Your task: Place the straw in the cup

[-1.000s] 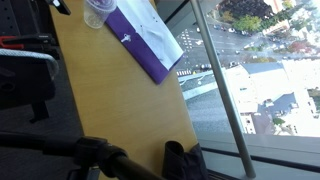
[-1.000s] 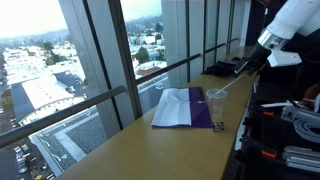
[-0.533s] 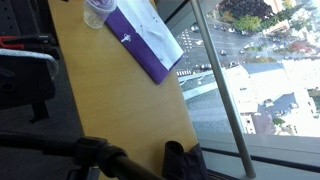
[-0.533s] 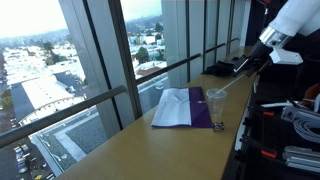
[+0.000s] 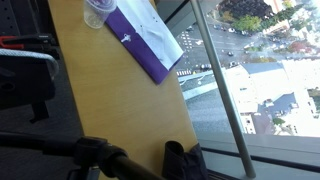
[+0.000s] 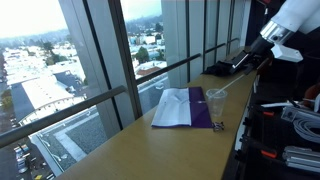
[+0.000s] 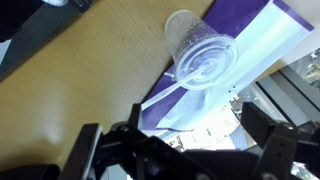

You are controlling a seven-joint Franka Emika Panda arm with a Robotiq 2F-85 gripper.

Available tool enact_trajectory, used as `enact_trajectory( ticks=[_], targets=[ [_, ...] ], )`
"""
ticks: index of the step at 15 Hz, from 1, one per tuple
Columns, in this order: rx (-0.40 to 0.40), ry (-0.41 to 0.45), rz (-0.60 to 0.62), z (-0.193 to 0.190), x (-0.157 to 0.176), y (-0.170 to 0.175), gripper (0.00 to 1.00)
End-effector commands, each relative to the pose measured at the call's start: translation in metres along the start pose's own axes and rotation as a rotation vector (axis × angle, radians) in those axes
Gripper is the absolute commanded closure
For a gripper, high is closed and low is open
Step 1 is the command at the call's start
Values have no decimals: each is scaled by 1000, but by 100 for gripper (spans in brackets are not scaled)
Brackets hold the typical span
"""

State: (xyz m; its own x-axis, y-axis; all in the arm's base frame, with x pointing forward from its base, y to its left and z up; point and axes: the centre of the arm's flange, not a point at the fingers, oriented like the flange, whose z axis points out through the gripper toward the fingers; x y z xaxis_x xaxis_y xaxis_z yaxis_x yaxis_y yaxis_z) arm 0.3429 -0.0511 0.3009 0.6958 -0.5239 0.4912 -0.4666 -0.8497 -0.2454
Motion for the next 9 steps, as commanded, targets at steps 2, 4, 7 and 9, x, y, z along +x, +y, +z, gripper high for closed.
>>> enact_trajectory(
  ticks=[2,4,7,9],
  targets=[
    [21,9,9,-17,0,-4,0],
    [3,6,3,-23,-5,-1,0],
    [-22,7,-4,-22,-8,7,0],
    [-42,9,-6,-21,-9,15,0]
  ],
)
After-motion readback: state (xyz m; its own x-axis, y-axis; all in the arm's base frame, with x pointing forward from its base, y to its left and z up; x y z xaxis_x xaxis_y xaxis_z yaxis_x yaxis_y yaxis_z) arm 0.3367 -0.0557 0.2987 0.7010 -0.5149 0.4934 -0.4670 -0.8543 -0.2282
